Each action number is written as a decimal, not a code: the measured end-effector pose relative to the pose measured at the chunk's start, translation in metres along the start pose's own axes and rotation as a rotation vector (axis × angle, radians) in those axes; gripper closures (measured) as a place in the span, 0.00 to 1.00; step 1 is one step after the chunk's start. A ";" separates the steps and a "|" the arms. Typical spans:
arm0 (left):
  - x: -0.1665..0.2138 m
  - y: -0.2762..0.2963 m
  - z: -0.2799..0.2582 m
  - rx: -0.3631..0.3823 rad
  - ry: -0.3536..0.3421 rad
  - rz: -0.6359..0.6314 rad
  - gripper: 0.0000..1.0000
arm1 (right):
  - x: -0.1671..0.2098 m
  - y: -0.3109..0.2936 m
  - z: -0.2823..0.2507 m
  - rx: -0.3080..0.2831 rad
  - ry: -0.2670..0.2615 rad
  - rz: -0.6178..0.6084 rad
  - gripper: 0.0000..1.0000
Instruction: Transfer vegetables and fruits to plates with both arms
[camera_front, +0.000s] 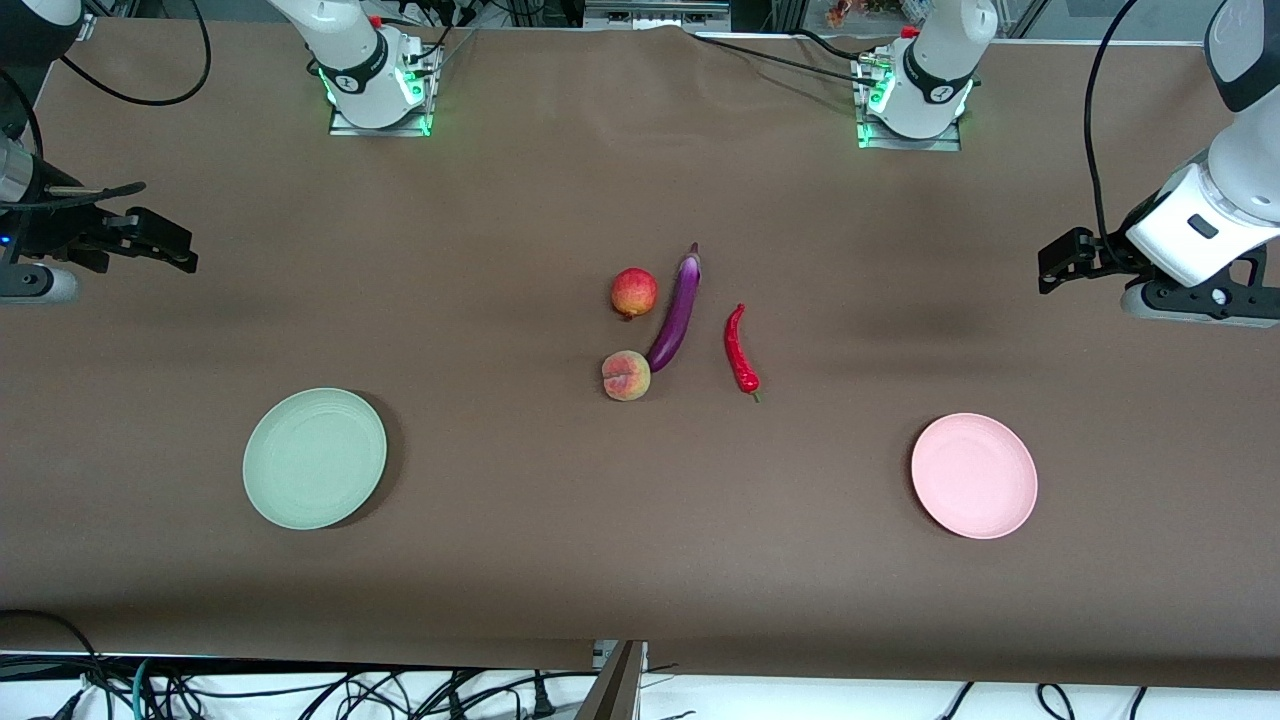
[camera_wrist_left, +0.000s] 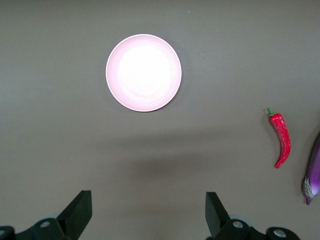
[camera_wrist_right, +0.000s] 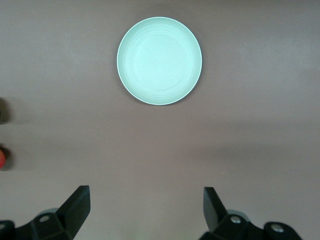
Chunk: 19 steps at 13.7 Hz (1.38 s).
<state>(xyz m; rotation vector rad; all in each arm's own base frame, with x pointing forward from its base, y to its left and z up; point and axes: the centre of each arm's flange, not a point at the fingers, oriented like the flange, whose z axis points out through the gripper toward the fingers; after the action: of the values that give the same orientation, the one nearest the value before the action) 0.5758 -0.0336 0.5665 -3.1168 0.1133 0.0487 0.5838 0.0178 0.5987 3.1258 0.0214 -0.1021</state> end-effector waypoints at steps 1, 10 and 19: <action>0.000 0.000 0.000 0.000 0.000 0.001 0.00 | 0.000 0.001 0.000 -0.001 0.000 0.001 0.00; 0.000 0.002 0.000 0.000 -0.001 0.004 0.00 | 0.001 0.002 0.001 -0.001 0.002 0.004 0.00; 0.000 0.009 0.001 0.000 -0.004 0.013 0.00 | 0.010 0.002 0.012 0.001 0.002 0.002 0.00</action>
<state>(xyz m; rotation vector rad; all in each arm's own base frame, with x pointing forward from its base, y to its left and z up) 0.5748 -0.0428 0.5654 -3.1162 0.1338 0.0552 0.5934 0.0160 0.5865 3.1270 0.0175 -0.0988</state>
